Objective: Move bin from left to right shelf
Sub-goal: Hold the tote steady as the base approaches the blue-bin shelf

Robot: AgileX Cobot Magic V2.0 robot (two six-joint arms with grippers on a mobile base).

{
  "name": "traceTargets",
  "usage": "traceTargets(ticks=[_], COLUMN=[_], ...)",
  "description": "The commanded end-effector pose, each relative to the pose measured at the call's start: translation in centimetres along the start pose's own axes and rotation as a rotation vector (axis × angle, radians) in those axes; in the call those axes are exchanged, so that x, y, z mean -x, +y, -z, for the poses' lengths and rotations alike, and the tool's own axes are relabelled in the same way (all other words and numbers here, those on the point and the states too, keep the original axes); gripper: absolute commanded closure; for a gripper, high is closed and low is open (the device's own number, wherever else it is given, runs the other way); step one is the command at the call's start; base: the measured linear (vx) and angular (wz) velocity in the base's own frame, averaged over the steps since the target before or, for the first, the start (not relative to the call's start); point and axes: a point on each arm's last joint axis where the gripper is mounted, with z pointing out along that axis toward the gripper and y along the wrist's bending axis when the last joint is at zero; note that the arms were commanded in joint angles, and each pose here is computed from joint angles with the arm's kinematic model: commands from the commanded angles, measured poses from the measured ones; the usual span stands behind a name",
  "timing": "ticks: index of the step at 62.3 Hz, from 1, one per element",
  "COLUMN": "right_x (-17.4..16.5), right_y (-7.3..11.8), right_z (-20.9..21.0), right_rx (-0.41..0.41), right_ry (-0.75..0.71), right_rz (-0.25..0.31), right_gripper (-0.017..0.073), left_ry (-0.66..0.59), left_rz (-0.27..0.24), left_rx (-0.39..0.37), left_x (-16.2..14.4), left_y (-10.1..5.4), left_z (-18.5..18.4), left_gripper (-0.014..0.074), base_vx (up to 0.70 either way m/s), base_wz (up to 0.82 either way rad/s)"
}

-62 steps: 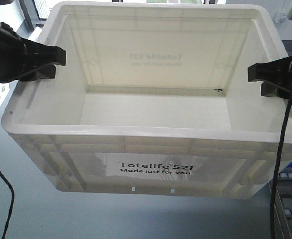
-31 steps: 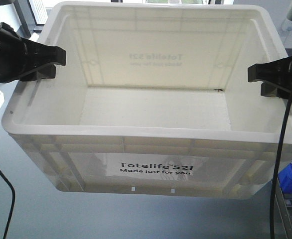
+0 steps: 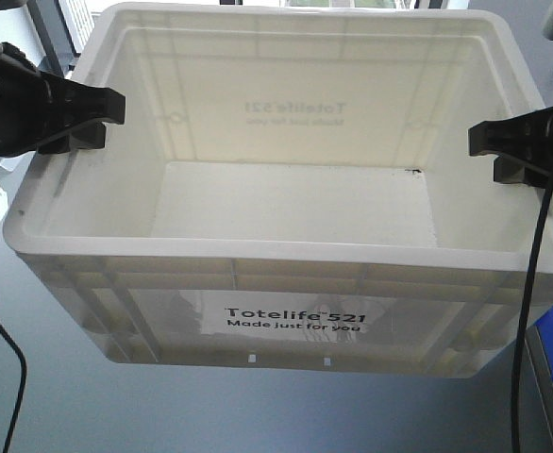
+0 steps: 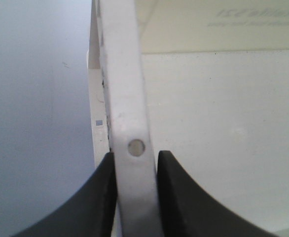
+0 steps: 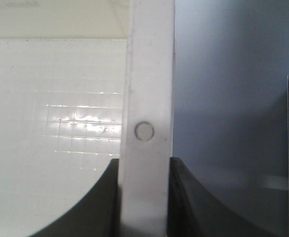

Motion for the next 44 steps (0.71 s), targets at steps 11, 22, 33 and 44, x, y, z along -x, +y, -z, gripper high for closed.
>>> traceTargets(ticks=[11,22,33,44], right_x=[1.57,1.57,1.57,1.57], right_y=[-0.24,-0.24,-0.24,-0.24], right_z=[2.28,2.28,2.28,2.28], right_rx=[0.0,0.0,0.0,0.0], right_ry=[-0.19,-0.19,-0.19,-0.19], right_rz=[0.033,0.033,0.033,0.033], right_gripper=[0.0561,0.0561,0.0561,0.0561], left_ry=[-0.171,-0.172,-0.173,-0.173], left_rz=[-0.036,-0.036,-0.036,-0.036], left_rx=[-0.014,-0.014,-0.015,-0.015], left_x=[1.4,1.41,1.42,1.42], left_y=[-0.12,-0.12,-0.12,-0.12], left_z=[2.53,2.53,2.53,2.53], left_gripper=[0.06,0.06,0.06,0.06], base_vx=[0.19,0.15,0.13,0.12], base_wz=[0.09,0.21,0.31,0.35])
